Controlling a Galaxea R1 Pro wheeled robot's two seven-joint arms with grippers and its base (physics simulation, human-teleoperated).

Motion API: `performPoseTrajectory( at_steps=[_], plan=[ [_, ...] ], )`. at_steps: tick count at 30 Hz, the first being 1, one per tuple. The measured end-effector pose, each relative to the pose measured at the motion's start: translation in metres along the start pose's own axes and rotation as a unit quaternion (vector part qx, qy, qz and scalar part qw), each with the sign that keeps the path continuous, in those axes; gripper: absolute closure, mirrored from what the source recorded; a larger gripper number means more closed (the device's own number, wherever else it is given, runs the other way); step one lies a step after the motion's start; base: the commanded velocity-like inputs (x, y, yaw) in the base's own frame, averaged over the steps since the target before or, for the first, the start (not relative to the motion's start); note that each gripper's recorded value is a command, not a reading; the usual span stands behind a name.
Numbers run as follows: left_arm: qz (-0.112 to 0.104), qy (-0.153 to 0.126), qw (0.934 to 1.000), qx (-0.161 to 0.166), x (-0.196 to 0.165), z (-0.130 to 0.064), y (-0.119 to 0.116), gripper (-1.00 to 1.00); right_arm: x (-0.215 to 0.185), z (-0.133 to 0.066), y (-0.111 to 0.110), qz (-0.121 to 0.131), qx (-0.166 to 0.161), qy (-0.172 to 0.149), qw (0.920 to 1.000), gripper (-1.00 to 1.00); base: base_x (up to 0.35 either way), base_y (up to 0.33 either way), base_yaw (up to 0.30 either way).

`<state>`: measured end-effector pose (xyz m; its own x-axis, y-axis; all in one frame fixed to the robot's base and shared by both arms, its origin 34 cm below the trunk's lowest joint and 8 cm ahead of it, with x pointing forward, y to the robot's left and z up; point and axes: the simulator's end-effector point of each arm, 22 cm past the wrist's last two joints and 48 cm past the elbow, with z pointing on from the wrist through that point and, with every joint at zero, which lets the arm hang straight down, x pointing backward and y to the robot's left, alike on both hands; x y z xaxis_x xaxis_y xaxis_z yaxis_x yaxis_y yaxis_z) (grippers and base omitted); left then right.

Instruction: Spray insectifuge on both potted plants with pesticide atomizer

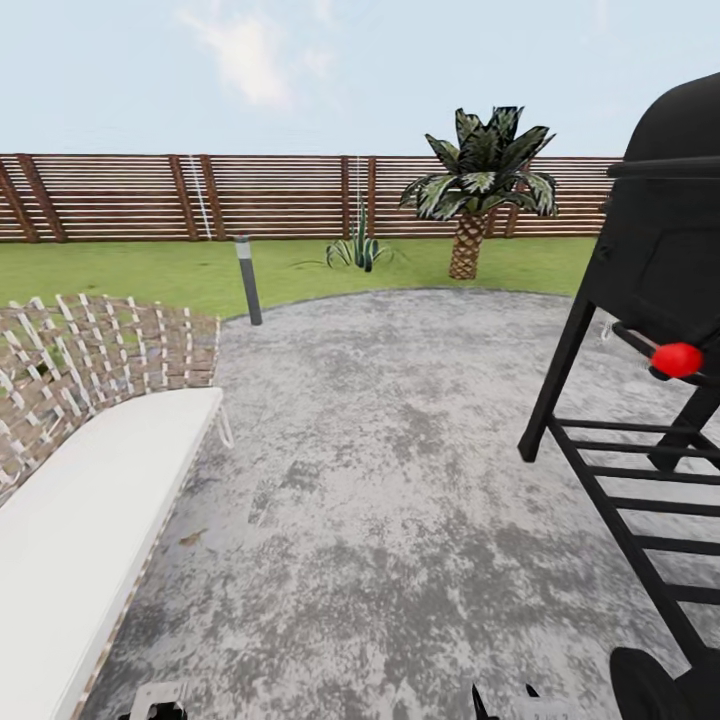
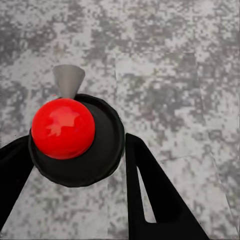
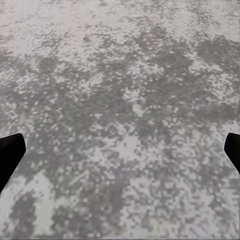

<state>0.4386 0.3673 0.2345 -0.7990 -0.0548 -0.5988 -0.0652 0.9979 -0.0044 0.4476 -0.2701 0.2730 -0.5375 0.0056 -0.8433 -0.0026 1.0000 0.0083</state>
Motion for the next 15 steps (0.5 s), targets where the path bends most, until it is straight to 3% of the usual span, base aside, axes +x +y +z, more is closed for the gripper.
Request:
performPoseTrajectory(
  at_steps=[15],
  plan=[
    [0.000, 0.001, 1.0000, 0.000, 0.0011, -0.0003, 0.0000, 1.00, -0.0001, 0.0000, -0.0001, 0.000, 0.000, 0.000, 1.0000, -1.00, 0.340, 0.033, 0.000]
  ],
)
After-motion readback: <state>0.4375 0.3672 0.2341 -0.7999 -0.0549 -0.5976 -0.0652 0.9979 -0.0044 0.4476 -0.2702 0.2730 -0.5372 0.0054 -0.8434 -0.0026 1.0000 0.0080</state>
